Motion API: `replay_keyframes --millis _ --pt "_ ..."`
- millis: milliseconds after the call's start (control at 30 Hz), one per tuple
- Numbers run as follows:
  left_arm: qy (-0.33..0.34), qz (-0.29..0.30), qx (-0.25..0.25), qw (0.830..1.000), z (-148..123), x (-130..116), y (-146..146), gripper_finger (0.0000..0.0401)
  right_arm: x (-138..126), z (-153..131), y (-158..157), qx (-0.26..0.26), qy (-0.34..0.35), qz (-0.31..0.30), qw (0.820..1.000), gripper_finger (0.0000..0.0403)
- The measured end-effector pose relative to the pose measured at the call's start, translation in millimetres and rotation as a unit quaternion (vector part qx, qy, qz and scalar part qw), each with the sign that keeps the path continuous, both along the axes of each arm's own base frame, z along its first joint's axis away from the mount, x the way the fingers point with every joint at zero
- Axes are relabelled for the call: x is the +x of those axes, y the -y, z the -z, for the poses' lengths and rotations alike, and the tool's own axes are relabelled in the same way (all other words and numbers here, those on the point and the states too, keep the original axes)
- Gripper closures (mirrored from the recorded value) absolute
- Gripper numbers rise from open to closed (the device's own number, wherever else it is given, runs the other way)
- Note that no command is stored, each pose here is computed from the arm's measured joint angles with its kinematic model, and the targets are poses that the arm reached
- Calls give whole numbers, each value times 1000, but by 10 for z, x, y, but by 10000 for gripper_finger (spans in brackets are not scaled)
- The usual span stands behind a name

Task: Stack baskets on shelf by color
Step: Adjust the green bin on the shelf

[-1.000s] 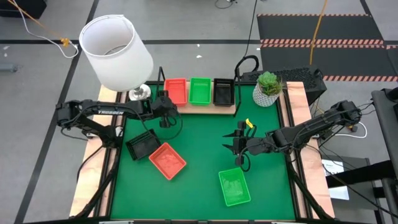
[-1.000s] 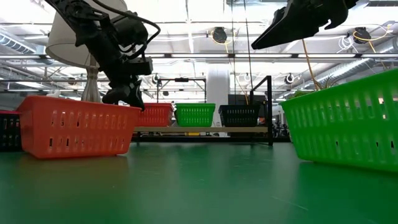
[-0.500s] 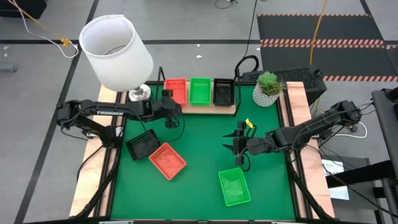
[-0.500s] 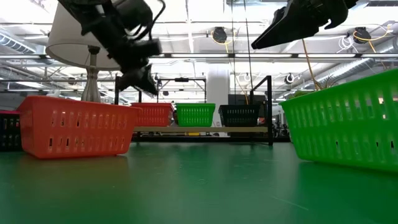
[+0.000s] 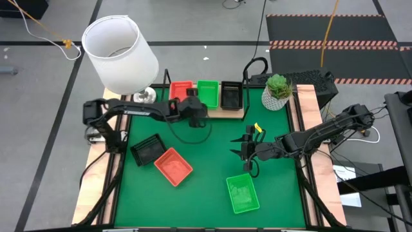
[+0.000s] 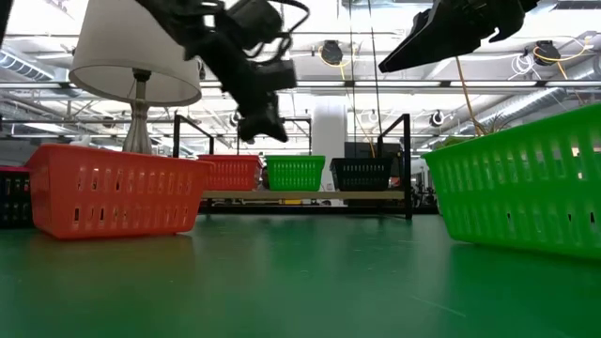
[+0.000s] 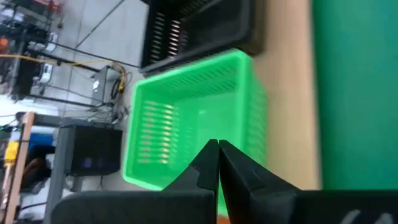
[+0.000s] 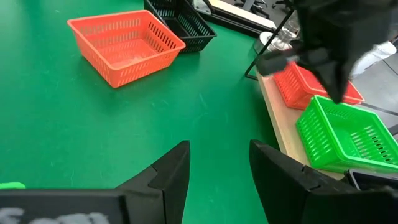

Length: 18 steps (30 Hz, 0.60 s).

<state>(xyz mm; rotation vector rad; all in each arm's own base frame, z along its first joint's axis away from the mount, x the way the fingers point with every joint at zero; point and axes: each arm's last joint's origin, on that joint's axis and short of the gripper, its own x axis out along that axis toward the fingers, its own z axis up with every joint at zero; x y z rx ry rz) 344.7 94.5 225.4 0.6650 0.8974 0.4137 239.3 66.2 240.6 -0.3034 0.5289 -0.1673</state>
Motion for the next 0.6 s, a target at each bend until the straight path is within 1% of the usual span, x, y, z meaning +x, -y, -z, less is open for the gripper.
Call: replay_keyframes --millis 133,267,367,433,533,600 --pt "-6 -23 -8 1000 -30 177 -136 398 -1 2 1 0 -1 0 1000 243" --pt "-7 -44 -24 999 2 260 -218 388 -5 9 3 -2 -5 0 1000 243" --pt "-16 -37 -24 999 10 271 -180 387 -8 14 4 -4 -9 0 1000 243" --pt "-14 -31 -24 999 -13 277 -137 392 -10 17 4 -5 -11 -1 1000 243" --pt "-18 -11 -36 999 -39 271 -67 398 -10 17 5 -6 -11 -1 1000 243" --pt "-34 1 -48 998 -12 261 -20 394 -10 17 5 -9 -12 -3 1000 243"
